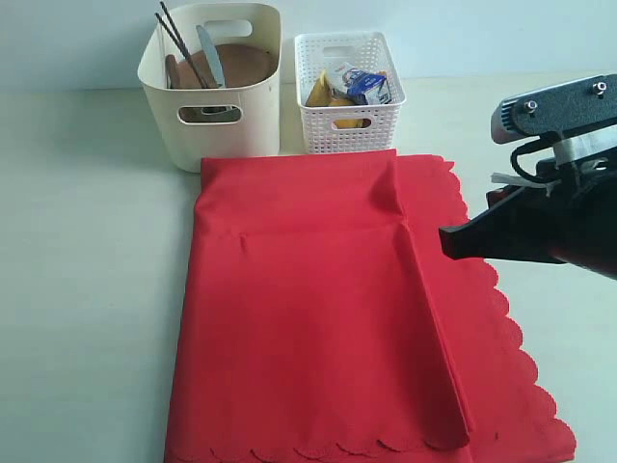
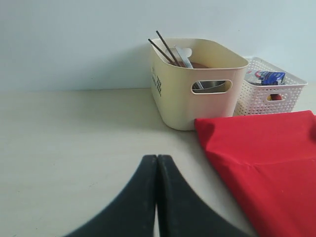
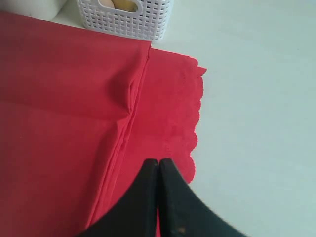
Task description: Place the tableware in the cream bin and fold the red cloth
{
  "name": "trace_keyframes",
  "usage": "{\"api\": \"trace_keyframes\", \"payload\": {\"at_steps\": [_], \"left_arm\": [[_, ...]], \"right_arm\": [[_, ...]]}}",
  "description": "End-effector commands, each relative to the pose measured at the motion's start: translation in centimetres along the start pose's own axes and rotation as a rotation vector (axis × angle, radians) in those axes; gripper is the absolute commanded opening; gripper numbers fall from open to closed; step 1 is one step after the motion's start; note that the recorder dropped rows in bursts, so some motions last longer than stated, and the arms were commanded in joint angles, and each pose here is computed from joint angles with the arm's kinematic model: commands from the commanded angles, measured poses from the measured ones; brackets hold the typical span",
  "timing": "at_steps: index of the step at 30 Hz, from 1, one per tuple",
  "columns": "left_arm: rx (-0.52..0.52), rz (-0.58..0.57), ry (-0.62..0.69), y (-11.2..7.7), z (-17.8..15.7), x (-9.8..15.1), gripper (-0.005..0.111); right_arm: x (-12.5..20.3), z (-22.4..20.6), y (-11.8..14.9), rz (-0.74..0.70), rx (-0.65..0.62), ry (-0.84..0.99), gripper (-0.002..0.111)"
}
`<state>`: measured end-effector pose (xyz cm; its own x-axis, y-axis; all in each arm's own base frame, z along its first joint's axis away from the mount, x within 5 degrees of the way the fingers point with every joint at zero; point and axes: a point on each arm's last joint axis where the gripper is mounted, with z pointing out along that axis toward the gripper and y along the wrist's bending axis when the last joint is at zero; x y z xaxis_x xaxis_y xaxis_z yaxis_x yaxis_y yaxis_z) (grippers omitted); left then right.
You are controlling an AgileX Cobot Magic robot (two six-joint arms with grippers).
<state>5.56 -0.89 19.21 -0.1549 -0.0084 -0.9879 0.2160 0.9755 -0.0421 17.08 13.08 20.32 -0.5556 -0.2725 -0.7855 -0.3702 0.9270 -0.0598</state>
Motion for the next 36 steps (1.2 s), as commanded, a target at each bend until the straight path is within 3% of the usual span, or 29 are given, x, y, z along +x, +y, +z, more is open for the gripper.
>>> {"api": "trace_keyframes", "payload": {"at_steps": [1, 22, 28, 36], "left_arm": [[-0.005, 0.012, -0.005, 0.04, -0.05, 0.00, 0.002], [-0.091, -0.003, -0.006, 0.53, -0.10, 0.01, 0.002], [-0.094, -0.049, -0.004, 0.51, -0.11, 0.05, 0.002], [-0.172, -0.095, -0.008, 0.91, -0.19, 0.08, 0.002]], "right_arm": [[0.13, 0.13, -0.02, -0.011, 0.000, 0.005, 0.000], [0.13, 0.13, -0.02, 0.005, 0.000, 0.005, 0.000], [0.13, 0.13, -0.02, 0.007, 0.000, 0.005, 0.000], [0.13, 0.13, -0.02, 0.007, 0.000, 0.005, 0.000]]}}
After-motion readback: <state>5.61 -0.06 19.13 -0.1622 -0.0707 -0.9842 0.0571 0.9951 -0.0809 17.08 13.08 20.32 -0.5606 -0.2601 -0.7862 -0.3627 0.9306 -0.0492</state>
